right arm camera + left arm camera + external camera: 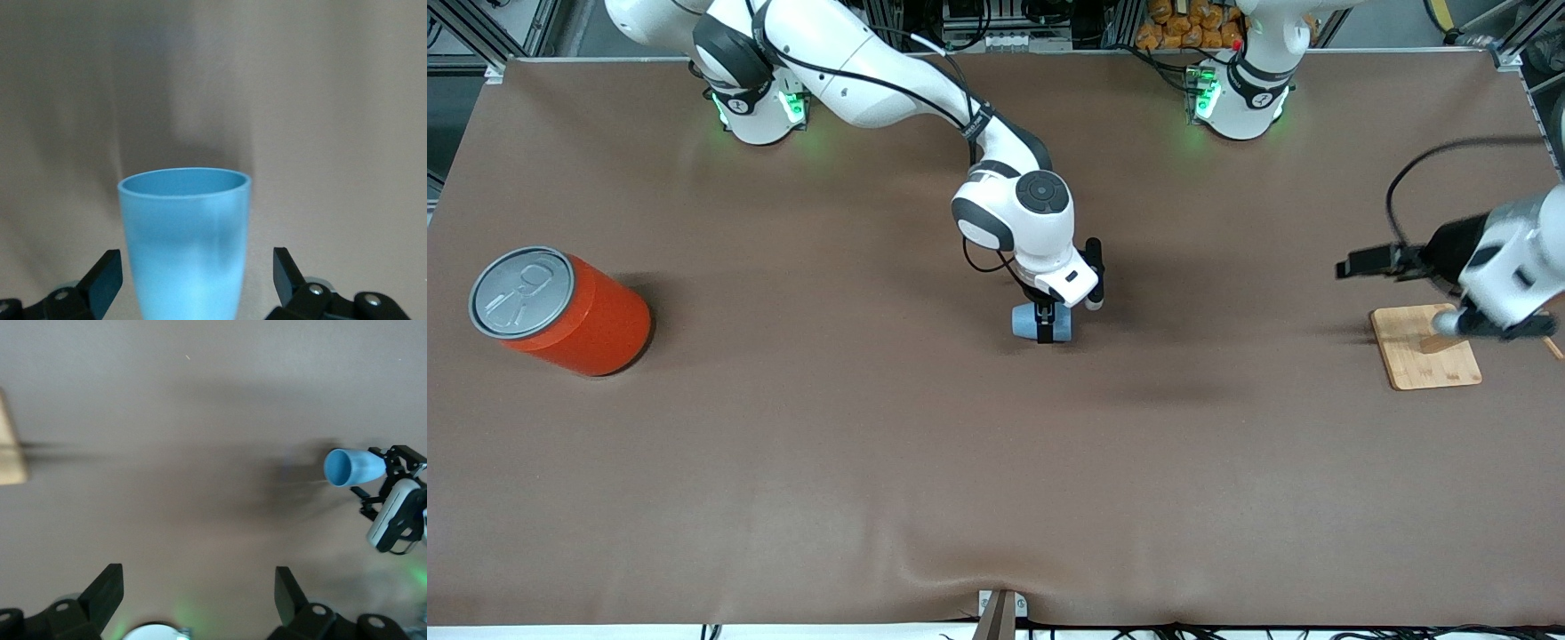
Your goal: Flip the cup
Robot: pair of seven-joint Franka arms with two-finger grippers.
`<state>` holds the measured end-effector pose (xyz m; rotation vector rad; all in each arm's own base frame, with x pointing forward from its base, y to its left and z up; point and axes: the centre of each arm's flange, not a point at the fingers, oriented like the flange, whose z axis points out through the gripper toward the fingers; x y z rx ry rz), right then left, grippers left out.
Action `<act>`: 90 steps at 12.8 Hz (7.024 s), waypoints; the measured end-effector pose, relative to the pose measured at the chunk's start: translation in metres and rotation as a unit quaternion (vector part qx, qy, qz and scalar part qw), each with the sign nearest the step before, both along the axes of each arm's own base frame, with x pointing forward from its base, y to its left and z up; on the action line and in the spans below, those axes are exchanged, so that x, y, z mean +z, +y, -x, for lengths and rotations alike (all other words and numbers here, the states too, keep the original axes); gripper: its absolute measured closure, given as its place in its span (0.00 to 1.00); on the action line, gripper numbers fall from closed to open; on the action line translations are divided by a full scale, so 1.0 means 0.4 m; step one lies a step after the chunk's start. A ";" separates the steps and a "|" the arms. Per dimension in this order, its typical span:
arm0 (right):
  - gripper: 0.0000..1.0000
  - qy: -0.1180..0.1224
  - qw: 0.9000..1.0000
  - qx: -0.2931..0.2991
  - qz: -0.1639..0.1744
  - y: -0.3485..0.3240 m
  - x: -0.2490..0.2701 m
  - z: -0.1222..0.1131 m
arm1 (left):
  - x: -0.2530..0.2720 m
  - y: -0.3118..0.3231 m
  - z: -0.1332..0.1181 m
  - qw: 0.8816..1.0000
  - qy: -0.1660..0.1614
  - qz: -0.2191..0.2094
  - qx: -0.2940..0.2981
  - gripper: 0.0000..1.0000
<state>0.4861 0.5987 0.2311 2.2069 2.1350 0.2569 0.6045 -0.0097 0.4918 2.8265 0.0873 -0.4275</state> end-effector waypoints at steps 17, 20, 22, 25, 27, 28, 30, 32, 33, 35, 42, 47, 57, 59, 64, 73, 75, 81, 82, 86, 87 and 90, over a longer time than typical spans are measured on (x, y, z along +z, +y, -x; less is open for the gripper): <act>0.00 0.039 0.975 -0.217 0.018 -0.636 0.583 -0.388 | -0.413 -0.395 -0.036 0.993 0.108 0.054 0.003 0.00; 0.00 0.041 0.960 -0.278 0.005 -0.832 0.676 -0.444 | -0.467 -0.482 -0.012 0.993 0.096 0.070 0.008 0.00; 0.00 0.031 0.950 -0.310 -0.003 -0.943 0.730 -0.468 | -0.486 -0.550 0.007 0.994 0.086 0.067 -0.002 0.00; 0.00 0.022 0.935 -0.353 -0.020 -1.092 0.816 -0.479 | -0.526 -0.620 0.022 0.994 0.083 0.069 0.008 0.00; 0.00 0.049 0.909 -0.414 -0.024 -1.167 0.872 -0.446 | -0.559 -0.658 0.023 0.991 0.087 0.092 0.034 0.00; 0.00 0.065 0.880 -0.470 -0.033 -1.217 0.900 -0.429 | -0.576 -0.678 0.024 0.990 0.088 0.100 0.048 0.00; 0.00 0.087 0.816 -0.570 -0.034 -1.318 0.949 -0.392 | -0.614 -0.725 0.033 0.989 0.085 0.106 0.066 0.00; 0.00 0.098 0.754 -0.649 -0.031 -1.344 0.981 -0.352 | -0.665 -0.769 0.052 0.988 0.089 0.098 0.077 0.00; 0.00 0.099 0.724 -0.682 -0.029 -1.340 0.990 -0.331 | -0.690 -0.784 0.063 0.988 0.094 0.094 0.077 0.00; 0.00 0.095 0.670 -0.736 -0.024 -1.354 1.000 -0.285 | -0.727 -0.806 0.084 0.987 0.108 0.085 0.080 0.00; 0.00 0.060 0.621 -0.780 -0.044 -1.425 1.024 -0.088 | -0.778 -0.888 0.120 0.989 0.091 0.069 0.097 0.22; 0.00 0.071 0.609 -0.788 -0.060 -1.460 1.090 -0.099 | -0.754 -0.866 0.086 0.993 0.062 0.055 0.082 0.78; 0.00 0.104 0.645 -0.754 -0.066 -1.518 1.094 -0.114 | -0.408 -0.590 -0.095 0.984 -0.086 -0.088 0.129 0.95; 0.00 0.103 0.650 -0.750 -0.062 -1.507 1.093 -0.113 | -0.409 -0.491 -0.127 0.972 -0.119 -0.160 0.127 0.95; 0.00 0.100 0.656 -0.746 -0.057 -1.486 1.093 -0.113 | -0.494 -0.431 -0.131 0.963 -0.118 -0.218 0.101 0.95; 0.00 0.099 0.657 -0.746 -0.057 -1.487 1.094 -0.113 | -0.565 -0.459 -0.126 0.964 -0.105 -0.224 0.097 0.56; 0.00 0.091 0.658 -0.746 -0.050 -1.488 1.094 -0.113 | -0.483 -0.447 -0.141 0.962 -0.123 -0.217 0.107 0.34; 0.00 0.059 0.679 -0.732 -0.015 -1.446 1.093 -0.111 | -0.172 -0.272 -0.106 0.967 -0.120 -0.218 0.062 0.00; 0.00 0.059 0.678 -0.733 -0.015 -1.449 1.093 -0.111 | -0.136 -0.230 -0.095 0.968 -0.116 -0.216 0.046 0.00; 0.00 0.059 0.677 -0.734 -0.015 -1.453 1.092 -0.111 | -0.024 -0.080 0.001 0.976 -0.111 -0.185 0.001 0.00; 0.00 0.059 0.677 -0.734 -0.015 -1.453 1.092 -0.112 | -0.003 -0.076 0.033 0.977 -0.114 -0.183 -0.007 0.00; 0.00 0.060 0.676 -0.734 -0.014 -1.454 1.090 -0.112 | 0.087 -0.108 0.100 0.979 -0.117 -0.163 -0.039 0.00</act>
